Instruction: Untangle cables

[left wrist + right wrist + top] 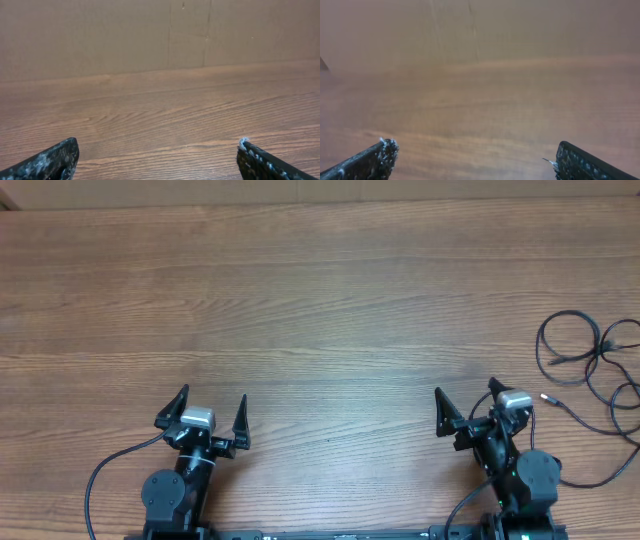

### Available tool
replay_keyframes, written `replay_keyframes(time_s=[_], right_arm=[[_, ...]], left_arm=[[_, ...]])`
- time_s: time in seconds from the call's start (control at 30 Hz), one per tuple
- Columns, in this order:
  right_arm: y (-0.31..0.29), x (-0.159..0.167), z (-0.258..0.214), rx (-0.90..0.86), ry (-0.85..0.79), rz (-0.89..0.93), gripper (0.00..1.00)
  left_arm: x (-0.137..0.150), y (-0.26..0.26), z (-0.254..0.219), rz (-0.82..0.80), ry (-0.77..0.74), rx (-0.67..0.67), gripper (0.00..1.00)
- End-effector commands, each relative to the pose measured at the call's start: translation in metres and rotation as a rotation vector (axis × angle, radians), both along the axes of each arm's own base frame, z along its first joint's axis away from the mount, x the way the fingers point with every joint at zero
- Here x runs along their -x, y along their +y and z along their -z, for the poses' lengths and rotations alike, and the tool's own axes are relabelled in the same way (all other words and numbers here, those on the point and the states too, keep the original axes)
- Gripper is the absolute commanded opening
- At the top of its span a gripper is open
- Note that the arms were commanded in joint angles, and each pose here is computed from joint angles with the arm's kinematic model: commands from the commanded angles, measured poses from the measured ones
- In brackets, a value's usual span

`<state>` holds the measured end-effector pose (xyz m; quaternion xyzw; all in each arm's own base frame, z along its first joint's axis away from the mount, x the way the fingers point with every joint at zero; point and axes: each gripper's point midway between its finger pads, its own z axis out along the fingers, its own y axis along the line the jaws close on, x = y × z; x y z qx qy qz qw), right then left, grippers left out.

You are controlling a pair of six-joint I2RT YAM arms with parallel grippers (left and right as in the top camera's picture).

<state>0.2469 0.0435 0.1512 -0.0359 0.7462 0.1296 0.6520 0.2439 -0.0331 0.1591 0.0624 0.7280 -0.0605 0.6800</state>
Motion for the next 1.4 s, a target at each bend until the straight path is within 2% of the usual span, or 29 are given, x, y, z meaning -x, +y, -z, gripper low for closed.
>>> replay_keyframes(time_s=[0.0,1.37], right_arm=[[0.0004,0.0055,-0.0229,-0.004,-0.113,-0.002,1.0],[0.0004,0.0055,-0.023,-0.004,-0.114,-0.002,1.0]], left_arm=[[-0.0001,0.0027,0.0007,-0.013,-0.001,0.005,1.0],[-0.0001,0.0027,0.0007,-0.013,-0.001,0.005,1.0]])
